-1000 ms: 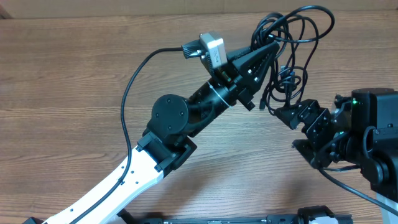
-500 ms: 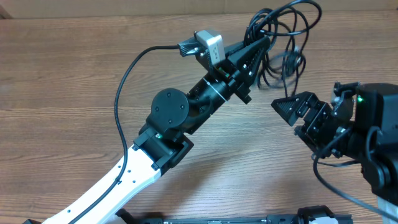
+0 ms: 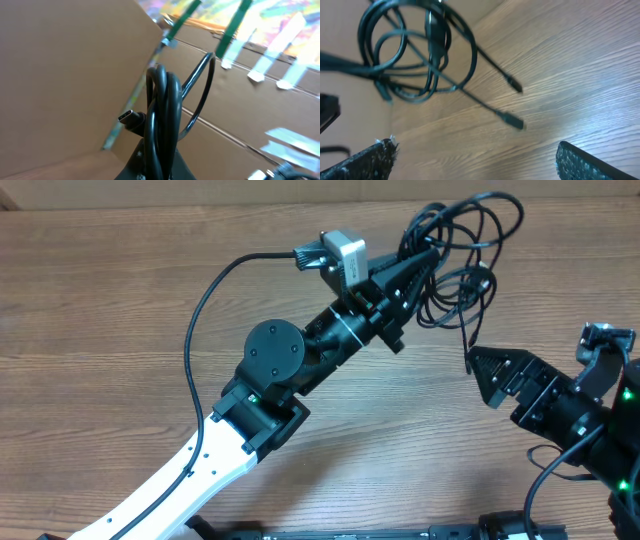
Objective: Untangle cables
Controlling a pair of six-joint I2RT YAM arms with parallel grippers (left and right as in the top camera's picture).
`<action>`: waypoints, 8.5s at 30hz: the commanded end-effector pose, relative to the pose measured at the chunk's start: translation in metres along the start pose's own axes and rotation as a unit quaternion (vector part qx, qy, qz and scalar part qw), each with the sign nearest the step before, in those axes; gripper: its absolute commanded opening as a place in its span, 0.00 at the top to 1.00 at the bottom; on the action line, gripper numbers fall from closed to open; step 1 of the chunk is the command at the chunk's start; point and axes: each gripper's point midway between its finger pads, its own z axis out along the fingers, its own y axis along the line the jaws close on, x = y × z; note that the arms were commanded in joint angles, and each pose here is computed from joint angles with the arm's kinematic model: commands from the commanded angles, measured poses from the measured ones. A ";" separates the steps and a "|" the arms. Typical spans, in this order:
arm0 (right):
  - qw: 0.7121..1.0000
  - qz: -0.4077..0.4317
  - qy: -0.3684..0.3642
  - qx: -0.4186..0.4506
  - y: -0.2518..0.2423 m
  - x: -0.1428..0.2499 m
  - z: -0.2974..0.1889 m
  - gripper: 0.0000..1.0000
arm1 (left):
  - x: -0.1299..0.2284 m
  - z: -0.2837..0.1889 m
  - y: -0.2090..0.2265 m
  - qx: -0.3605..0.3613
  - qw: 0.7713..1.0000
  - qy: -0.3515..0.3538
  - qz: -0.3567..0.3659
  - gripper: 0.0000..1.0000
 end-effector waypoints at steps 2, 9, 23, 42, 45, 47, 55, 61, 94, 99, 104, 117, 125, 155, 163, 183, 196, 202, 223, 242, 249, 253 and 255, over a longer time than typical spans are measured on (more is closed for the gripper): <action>0.999 0.027 -0.033 0.019 -0.005 -0.012 -0.005 0.00 | -0.025 -0.009 -0.049 0.100 0.995 -0.008 0.016 0.96; 0.999 0.030 -0.032 0.018 -0.004 -0.012 -0.005 0.00 | -0.026 -0.011 -0.060 0.126 0.992 0.000 -0.030 0.96; 0.999 0.039 0.009 0.028 -0.006 -0.009 0.017 0.00 | -0.023 -0.013 -0.074 0.149 0.988 0.004 -0.041 0.96; 0.991 0.060 0.068 0.098 -0.031 0.002 0.044 0.00 | -0.051 -0.017 -0.085 0.170 0.983 -0.056 -0.045 0.96; 0.989 0.062 0.073 0.113 -0.038 0.005 0.047 0.00 | -0.056 -0.019 -0.086 0.172 0.982 -0.069 -0.043 0.96; 0.987 0.065 0.082 0.121 -0.043 0.010 0.048 0.00 | -0.058 -0.018 -0.083 0.161 0.983 -0.074 -0.044 0.96; 0.994 0.057 0.074 0.065 -0.023 0.013 0.034 0.00 | -0.047 -0.009 -0.054 0.087 0.994 -0.067 -0.013 0.96; 0.998 0.037 0.045 -0.024 0.010 0.004 0.020 0.00 | -0.040 -0.007 -0.050 0.077 0.995 -0.053 -0.016 0.96; 0.987 0.058 0.125 0.087 -0.030 0.016 0.063 0.01 | -0.061 -0.014 -0.066 0.115 0.988 -0.092 -0.033 0.96; 0.989 0.054 0.116 0.072 -0.025 0.016 0.055 0.01 | -0.055 -0.009 -0.048 0.069 0.994 -0.087 -0.020 0.96; 0.998 0.035 0.047 -0.004 0.004 -0.002 0.034 0.00 | -0.043 -0.006 -0.037 0.042 0.997 -0.066 -0.025 0.96; 0.998 0.039 0.008 -0.043 0.022 -0.022 0.033 0.00 | -0.035 -0.006 -0.049 0.077 0.995 -0.040 -0.040 0.96; 0.998 0.054 0.038 -0.003 0.008 -0.024 0.062 0.00 | -0.037 -0.008 -0.056 0.097 0.993 -0.040 -0.062 0.96; 0.988 0.066 0.089 0.105 -0.037 0.012 0.048 0.00 | -0.072 -0.012 -0.018 0.016 0.991 -0.122 -0.059 0.96; 0.998 0.062 0.001 -0.006 0.006 -0.015 0.024 0.00 | -0.063 -0.010 -0.029 0.047 0.993 -0.093 -0.062 0.96; 0.996 0.085 0.015 -0.005 0.009 -0.027 0.051 0.01 | -0.038 -0.009 -0.072 0.115 0.987 -0.047 -0.099 0.96; 0.996 0.086 0.013 0.001 0.006 -0.025 0.046 0.02 | -0.040 -0.007 -0.064 0.090 0.991 -0.060 -0.074 0.96; 0.996 0.087 -0.014 0.005 0.004 -0.029 0.036 0.02 | -0.032 -0.005 -0.056 0.071 0.994 -0.046 -0.075 0.96; 0.992 0.094 -0.054 0.061 -0.016 -0.044 0.041 0.01 | -0.023 -0.007 -0.072 0.117 0.987 -0.011 -0.110 0.96; 0.998 0.026 0.054 0.022 -0.005 -0.005 0.045 0.06 | -0.034 -0.005 -0.057 0.075 0.990 -0.048 -0.112 0.96; 0.994 -0.030 0.083 -0.061 0.024 0.002 0.043 0.06 | -0.034 -0.005 -0.053 0.063 0.991 -0.051 -0.110 0.96; 0.992 -0.048 0.090 -0.076 0.029 0.005 0.042 0.06 | -0.033 -0.004 -0.051 0.061 0.991 -0.050 -0.111 0.96; 0.991 -0.053 0.093 -0.083 0.031 0.006 0.041 0.06 | -0.033 -0.004 -0.051 0.061 0.991 -0.051 -0.111 0.96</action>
